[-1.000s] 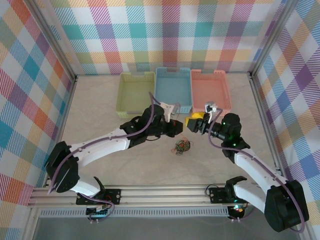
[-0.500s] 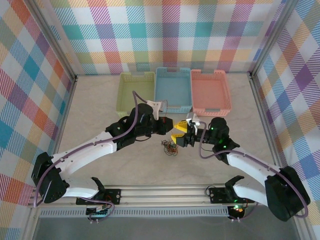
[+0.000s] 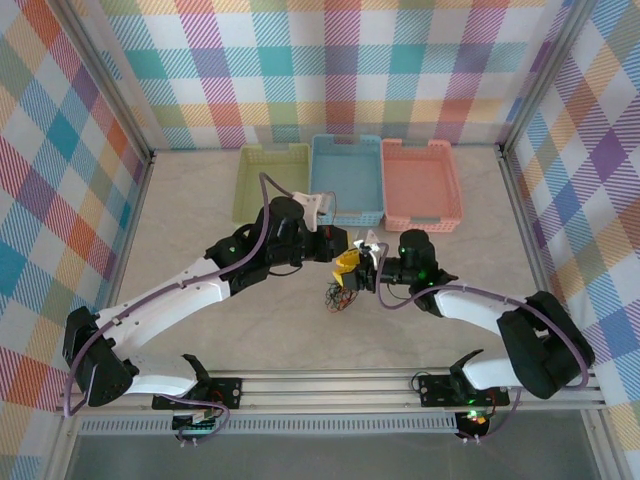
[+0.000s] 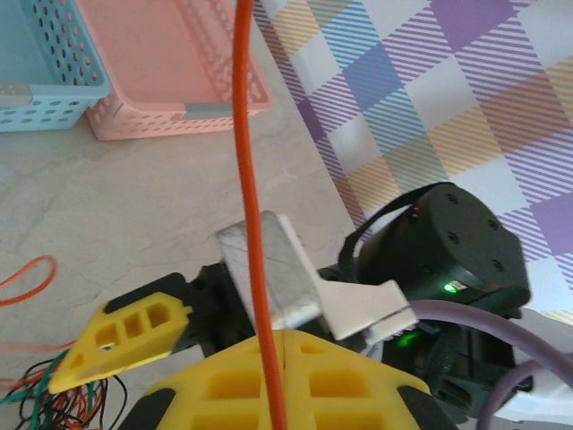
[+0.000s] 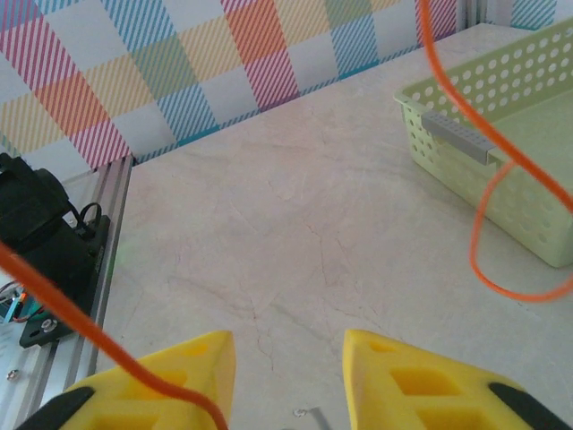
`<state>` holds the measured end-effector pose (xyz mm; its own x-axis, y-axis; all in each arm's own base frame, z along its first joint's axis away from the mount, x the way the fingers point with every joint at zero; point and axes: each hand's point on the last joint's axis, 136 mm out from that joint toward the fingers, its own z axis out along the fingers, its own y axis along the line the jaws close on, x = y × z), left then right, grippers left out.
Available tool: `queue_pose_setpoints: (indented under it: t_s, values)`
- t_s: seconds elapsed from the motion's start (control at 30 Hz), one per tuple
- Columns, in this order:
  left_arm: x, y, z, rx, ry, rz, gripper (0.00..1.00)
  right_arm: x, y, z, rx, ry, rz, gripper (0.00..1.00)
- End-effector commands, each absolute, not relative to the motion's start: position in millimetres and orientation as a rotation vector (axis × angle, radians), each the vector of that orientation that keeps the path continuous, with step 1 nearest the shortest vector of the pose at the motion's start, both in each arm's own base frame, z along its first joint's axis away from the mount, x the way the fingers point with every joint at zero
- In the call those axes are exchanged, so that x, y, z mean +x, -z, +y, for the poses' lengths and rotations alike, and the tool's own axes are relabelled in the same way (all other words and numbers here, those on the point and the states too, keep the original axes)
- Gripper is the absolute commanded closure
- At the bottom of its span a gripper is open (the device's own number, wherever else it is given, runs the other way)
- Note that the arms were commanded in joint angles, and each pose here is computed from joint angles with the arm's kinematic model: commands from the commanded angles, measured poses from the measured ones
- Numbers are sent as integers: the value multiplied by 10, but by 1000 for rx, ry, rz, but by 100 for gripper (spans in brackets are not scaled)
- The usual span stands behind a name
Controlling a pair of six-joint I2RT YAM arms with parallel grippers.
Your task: Untangle the cables
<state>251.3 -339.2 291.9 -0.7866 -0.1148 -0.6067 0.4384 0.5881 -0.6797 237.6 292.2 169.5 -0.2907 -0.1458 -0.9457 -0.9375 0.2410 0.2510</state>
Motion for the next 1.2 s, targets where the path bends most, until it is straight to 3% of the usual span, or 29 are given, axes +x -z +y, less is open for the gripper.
queue_pose_setpoints:
  t_s: [0.0,0.4,1.17]
  values:
    - [2503,-3148,-3383,263,1213,2172,100,2453,-1835,2995,-1049,-1121,1566,66]
    - [2409,-3418,-3476,267,1354,2129,100,2577,-1691,3005,-1018,-1094,1662,78]
    - [2190,-4368,-3327,271,1501,1963,100,2713,-1541,3059,-996,-1098,1786,86]
